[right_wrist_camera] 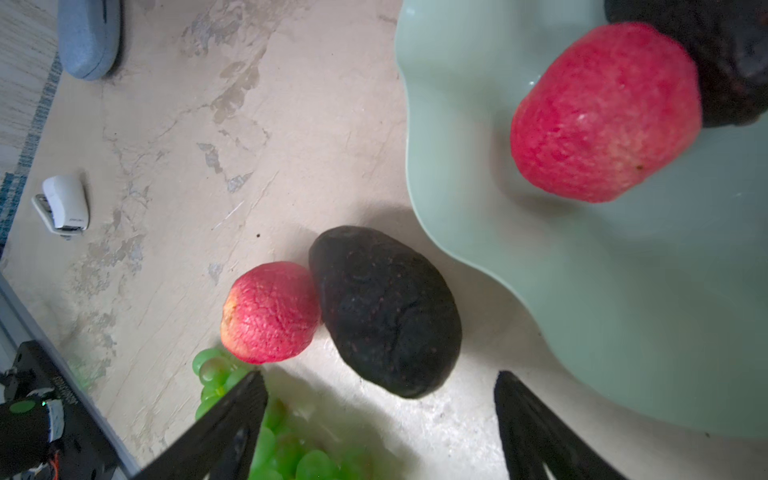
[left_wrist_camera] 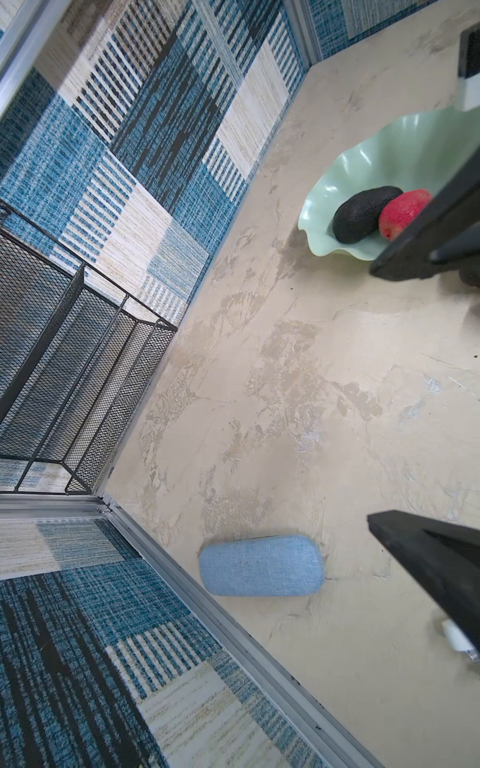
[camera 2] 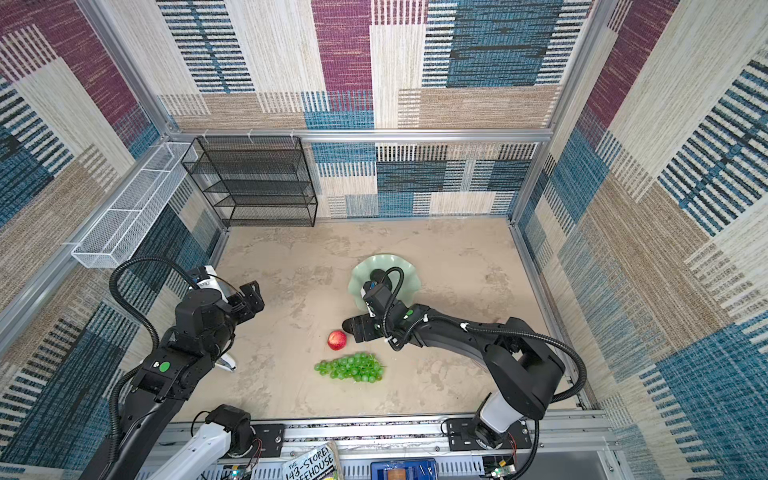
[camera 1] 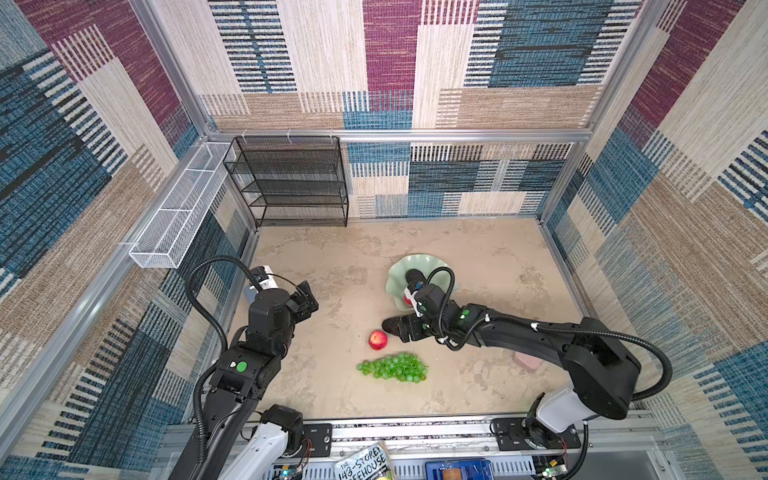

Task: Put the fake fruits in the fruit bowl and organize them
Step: 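Grasp the second avocado with the right gripper while the left arm withdraws, then set the second avocado beside the first in the bowl, release, then grasp the remaining red fruit with the left gripper, then place the red fruit in the bowl with the left gripper, then withdraw, then grasp the green grapes with the right gripper and lift, then lay the grapes on top of the fruit in the bowl, release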

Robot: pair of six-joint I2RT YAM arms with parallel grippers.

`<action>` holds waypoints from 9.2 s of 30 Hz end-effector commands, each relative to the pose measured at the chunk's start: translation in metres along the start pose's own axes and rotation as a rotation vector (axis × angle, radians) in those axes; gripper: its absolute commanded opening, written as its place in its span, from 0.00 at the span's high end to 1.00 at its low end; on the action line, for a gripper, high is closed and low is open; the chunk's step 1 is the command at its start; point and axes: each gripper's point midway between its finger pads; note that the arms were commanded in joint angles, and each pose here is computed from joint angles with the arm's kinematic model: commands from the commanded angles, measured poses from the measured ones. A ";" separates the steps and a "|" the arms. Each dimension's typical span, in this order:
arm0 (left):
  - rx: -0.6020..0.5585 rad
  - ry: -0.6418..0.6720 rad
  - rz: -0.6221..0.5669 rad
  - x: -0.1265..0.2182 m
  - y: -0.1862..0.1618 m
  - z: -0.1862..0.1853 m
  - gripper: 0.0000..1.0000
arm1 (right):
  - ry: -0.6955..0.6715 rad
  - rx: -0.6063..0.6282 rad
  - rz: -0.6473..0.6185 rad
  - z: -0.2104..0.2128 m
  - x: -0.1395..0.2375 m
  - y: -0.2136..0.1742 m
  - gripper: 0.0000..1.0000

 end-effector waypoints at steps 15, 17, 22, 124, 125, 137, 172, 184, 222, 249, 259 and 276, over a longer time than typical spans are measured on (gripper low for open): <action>-0.018 0.035 -0.004 0.006 -0.005 0.013 0.10 | -0.058 0.018 -0.027 0.006 -0.049 0.008 0.15; -0.024 0.036 0.001 0.005 -0.007 0.013 0.10 | -0.061 0.027 -0.020 0.006 -0.053 0.006 0.19; -0.024 0.039 0.003 0.005 -0.008 0.015 0.10 | -0.077 0.058 -0.009 0.009 -0.058 0.000 0.36; -0.405 -0.360 0.915 -0.048 -0.220 -0.137 0.50 | -0.205 -0.209 -0.673 -0.112 0.164 0.166 0.00; -0.398 -0.385 0.884 -0.049 -0.207 -0.147 0.50 | -0.207 -0.209 -0.670 -0.113 0.163 0.164 0.00; -0.473 -0.561 0.840 -0.095 -0.169 -0.269 0.50 | -0.182 -0.245 -0.651 -0.119 0.170 0.125 0.00; -0.541 -0.453 0.929 -0.139 -0.225 -0.317 0.33 | -0.217 -0.197 -0.638 -0.124 0.185 0.097 0.00; -0.508 -0.397 0.462 -0.102 -0.054 -0.274 0.30 | 0.121 0.264 -0.405 -0.011 0.129 0.046 0.01; -0.086 -0.172 0.151 -0.032 -0.016 -0.030 0.10 | 0.312 0.550 -0.052 0.043 -0.026 -0.097 0.18; -0.091 -0.181 0.146 -0.029 -0.001 -0.035 0.10 | 0.403 0.422 -0.453 0.101 0.057 0.042 0.58; -0.100 -0.194 0.135 -0.024 0.007 -0.038 0.10 | 0.240 0.366 -0.601 0.033 0.078 0.128 0.58; -0.128 -0.184 0.132 -0.021 0.010 -0.035 0.10 | 0.158 0.287 -0.574 -0.053 0.004 0.140 0.48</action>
Point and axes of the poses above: each gripper's point midway between its finger pads, its own x axis back along the fingers, its own z axis along the line the jaws close on, y = z × x, and after that the axes turned 3 degrees about -x, right-handed
